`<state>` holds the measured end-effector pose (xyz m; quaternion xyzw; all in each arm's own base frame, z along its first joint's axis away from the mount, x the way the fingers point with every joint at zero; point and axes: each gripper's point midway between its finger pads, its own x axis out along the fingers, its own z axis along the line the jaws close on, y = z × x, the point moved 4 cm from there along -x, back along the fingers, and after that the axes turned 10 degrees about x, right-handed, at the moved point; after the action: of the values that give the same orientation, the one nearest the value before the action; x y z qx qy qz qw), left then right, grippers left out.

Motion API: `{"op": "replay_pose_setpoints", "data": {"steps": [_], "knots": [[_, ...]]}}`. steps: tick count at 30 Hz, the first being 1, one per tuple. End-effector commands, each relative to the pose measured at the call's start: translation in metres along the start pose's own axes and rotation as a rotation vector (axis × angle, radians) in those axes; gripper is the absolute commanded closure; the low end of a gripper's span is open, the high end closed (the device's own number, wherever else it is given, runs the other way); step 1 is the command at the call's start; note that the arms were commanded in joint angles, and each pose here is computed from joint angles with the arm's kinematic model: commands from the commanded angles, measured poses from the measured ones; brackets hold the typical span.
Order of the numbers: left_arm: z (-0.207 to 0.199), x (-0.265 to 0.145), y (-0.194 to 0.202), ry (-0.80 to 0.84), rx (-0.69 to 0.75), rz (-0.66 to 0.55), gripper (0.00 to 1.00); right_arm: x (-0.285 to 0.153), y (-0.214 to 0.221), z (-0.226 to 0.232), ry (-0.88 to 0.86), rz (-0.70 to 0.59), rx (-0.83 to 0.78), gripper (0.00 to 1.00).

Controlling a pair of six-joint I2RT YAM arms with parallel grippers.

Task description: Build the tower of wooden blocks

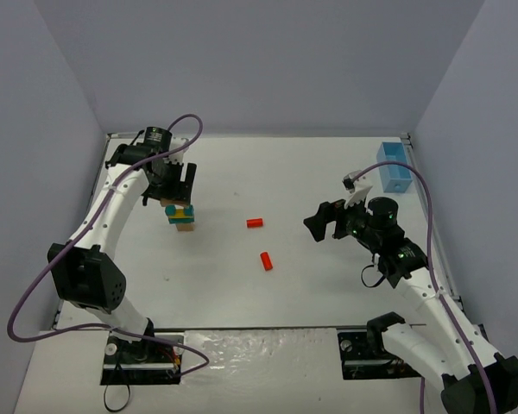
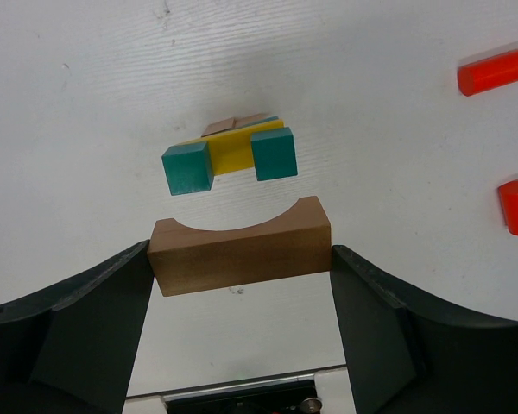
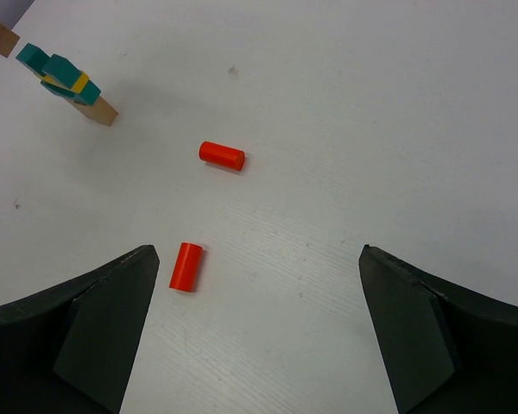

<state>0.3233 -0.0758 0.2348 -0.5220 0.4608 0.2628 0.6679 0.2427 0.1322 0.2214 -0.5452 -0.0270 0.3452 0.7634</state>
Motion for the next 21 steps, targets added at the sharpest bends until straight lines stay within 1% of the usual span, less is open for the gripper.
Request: {"op": "replay_pose_setpoints", "data": {"steps": [1, 6, 21], "knots": [[0.001, -0.014, -0.018, 0.008, 0.033, -0.108, 0.98, 0.002, -0.024, 0.004, 0.000, -0.080, -0.036, 0.00], [0.008, -0.009, -0.013, -0.044, 0.019, -0.081, 0.98, 0.003, -0.022, 0.002, 0.007, -0.073, -0.031, 0.00], [0.012, 0.008, -0.008, -0.011, 0.006, -0.085, 0.99, 0.010, -0.019, -0.003, 0.028, -0.052, -0.026, 0.00]]}}
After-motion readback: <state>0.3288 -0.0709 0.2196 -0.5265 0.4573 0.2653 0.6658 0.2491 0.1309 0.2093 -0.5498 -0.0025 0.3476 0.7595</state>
